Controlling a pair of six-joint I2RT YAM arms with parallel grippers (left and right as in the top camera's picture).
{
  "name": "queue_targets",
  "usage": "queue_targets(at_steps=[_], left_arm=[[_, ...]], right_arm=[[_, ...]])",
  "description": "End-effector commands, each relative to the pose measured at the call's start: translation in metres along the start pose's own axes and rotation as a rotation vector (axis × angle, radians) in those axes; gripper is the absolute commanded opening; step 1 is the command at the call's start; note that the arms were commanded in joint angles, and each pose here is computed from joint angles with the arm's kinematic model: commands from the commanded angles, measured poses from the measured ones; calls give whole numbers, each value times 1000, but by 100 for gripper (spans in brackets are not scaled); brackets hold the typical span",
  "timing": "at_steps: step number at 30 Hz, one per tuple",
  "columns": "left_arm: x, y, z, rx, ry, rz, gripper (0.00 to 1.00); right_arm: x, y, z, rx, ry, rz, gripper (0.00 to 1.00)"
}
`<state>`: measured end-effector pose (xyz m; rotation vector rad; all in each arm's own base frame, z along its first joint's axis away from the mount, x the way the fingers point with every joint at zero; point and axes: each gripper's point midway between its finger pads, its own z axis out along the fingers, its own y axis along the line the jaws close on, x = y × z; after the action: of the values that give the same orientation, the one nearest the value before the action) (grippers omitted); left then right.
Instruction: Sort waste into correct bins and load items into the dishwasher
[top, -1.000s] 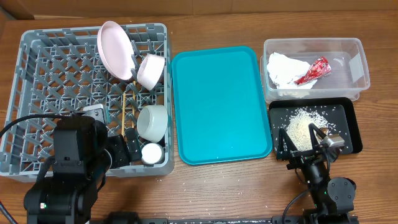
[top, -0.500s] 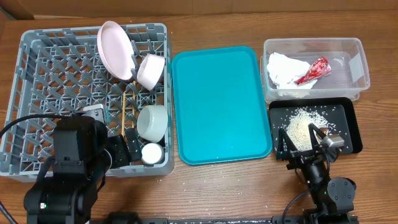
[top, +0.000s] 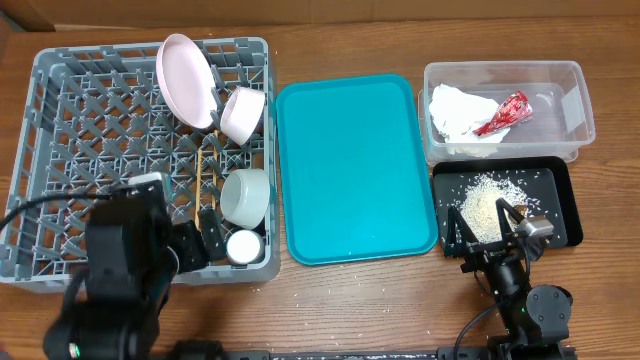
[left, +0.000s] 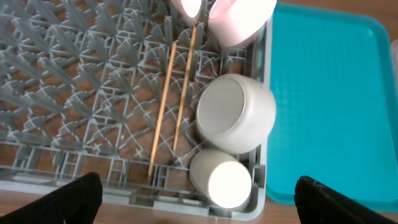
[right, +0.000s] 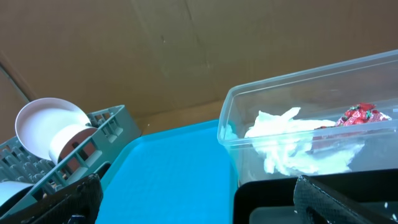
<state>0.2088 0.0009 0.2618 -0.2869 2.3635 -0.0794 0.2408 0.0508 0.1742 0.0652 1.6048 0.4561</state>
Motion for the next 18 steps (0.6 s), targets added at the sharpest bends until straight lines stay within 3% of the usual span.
queue_targets(at_steps=[1, 8, 18], left_arm=[[-2, 12, 0, -10, -190, -28, 100], [13, 19, 25, 51, -412, -84, 100], [41, 26, 65, 67, -518, -80, 100]], right_arm=[[2, 1, 0, -6, -3, -1, 100], [2, 1, 0, -6, -3, -1, 100], [2, 1, 0, -6, -3, -1, 100]])
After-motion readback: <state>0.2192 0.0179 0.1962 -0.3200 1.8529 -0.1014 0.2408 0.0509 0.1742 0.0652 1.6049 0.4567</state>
